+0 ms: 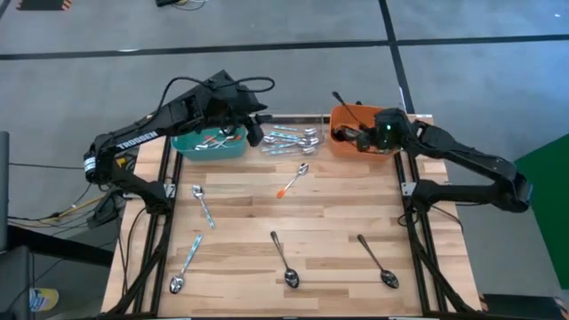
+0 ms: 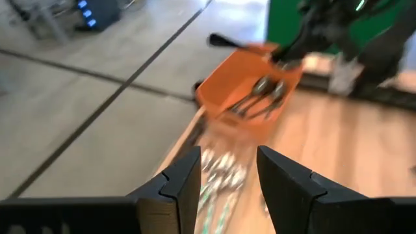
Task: Sort silverware by color (type)
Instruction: Put the black spoon into the orange bin
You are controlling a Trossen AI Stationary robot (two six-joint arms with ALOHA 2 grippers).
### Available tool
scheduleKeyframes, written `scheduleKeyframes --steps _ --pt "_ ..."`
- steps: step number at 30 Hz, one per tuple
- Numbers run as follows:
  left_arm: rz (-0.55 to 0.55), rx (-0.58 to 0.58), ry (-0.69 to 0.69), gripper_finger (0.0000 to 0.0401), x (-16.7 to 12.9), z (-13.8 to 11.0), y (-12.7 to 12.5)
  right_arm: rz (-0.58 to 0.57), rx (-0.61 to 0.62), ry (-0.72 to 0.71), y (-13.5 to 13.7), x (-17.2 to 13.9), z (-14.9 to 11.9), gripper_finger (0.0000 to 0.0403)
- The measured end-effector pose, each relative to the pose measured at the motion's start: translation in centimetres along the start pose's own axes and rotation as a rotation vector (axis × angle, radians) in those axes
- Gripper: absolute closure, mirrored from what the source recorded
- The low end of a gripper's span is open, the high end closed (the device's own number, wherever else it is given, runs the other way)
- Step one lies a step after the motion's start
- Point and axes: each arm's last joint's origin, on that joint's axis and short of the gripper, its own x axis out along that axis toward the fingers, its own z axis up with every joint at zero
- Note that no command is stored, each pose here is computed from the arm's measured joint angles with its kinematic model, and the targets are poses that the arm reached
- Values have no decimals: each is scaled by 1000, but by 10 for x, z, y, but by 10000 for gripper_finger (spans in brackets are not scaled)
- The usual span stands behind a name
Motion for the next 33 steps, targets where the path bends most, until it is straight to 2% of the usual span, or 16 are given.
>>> scheduleKeyframes --steps 4,8,21,26,33 --pt "66 47 85 264 0 -8 2 -139 -41 128 -20 10 -5 388" --pt "121 43 106 264 -1 -10 3 -217 -88 228 -32 19 -8 388" --pt "137 27 124 264 -1 -12 4 -286 -215 530 -41 78 -18 374" --pt "138 16 160 264 -1 -15 4 -284 -249 557 -39 100 -21 373" --pt "139 -4 192 264 -2 -19 4 -272 -304 579 -38 114 -23 371"
